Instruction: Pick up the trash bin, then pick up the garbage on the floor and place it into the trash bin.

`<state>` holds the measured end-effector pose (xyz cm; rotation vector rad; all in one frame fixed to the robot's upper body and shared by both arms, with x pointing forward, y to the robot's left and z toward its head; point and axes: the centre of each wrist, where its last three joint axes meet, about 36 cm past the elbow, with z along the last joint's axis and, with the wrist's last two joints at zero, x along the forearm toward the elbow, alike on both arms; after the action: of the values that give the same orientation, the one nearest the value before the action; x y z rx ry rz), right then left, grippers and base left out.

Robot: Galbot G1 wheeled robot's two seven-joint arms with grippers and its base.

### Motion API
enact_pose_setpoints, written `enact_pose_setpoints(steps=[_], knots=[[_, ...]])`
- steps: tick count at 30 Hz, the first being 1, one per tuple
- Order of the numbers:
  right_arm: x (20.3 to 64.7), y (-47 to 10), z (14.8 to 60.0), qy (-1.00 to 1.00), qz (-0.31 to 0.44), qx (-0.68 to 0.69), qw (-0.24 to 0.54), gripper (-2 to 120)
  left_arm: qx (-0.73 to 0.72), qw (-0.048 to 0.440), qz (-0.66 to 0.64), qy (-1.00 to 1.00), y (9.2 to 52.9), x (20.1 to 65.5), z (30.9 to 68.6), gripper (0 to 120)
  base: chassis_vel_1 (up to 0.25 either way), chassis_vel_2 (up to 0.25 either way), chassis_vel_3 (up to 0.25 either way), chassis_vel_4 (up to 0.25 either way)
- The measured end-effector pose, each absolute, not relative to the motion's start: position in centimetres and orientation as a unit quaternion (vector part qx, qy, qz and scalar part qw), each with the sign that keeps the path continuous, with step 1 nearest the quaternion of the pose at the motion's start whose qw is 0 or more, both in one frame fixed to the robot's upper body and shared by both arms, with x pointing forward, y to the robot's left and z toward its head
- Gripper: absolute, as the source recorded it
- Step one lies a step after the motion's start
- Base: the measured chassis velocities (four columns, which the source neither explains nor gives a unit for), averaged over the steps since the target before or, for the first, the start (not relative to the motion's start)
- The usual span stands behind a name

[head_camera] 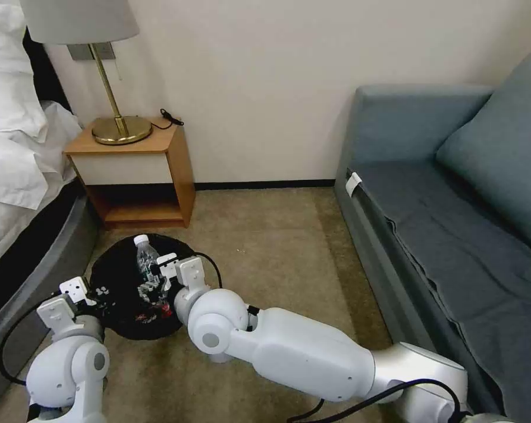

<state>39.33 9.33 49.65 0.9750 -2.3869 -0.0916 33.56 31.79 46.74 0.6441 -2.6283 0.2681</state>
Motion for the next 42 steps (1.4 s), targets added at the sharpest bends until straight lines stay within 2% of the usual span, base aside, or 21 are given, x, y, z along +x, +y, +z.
enact_pose_setpoints(steps=[1,4,7,13,17,23,30,39,42], knots=[[39.3,9.3,49.6,-0.889,-0.034,0.363,0.277,79,0.232,0.21,0.096,-0.945,31.8,33.6,46.7,3,0.0,0.0,0.0,0.0],[39.5,9.3,49.7,-0.891,-0.035,0.36,0.274,92,0.232,0.21,0.097,-0.945,31.8,33.6,46.7,3,0.0,0.0,0.0,0.0],[40.1,8.9,50.1,-0.898,-0.039,0.351,0.264,98,0.232,0.21,0.096,-0.945,31.9,33.7,46.6,3,0.0,0.0,0.0,0.0],[45.5,4.8,51.1,-0.938,-0.036,0.276,0.204,100,0.238,0.206,0.092,-0.945,32.4,33.8,46.8,3,0.0,0.0,0.0,0.0],[48.1,2.0,50.8,-0.95,-0.024,0.234,0.204,100,0.239,0.202,0.092,-0.945,32.6,33.9,46.9,3,0.0,0.0,0.0,0.0],[49.5,-0.7,46.4,-0.942,0.019,0.185,0.28,100,0.24,0.202,0.092,-0.945,32.6,34.0,46.8,3,0.0,0.0,0.0,0.0],[49.7,0.0,40.0,-0.908,0.056,0.171,0.377,100,0.242,0.204,0.089,-0.944,32.6,33.9,46.6,3,0.0,0.0,0.0,0.0],[47.1,1.8,31.8,-0.875,0.121,0.182,0.433,100,0.246,0.203,0.088,-0.944,32.6,33.5,46.6,3,0.0,0.0,0.0,0.0],[46.9,2.1,30.3,-0.871,0.127,0.181,0.439,100,0.248,0.203,0.087,-0.943,32.7,33.3,46.6,3,0.0,0.0,0.0,0.0]])
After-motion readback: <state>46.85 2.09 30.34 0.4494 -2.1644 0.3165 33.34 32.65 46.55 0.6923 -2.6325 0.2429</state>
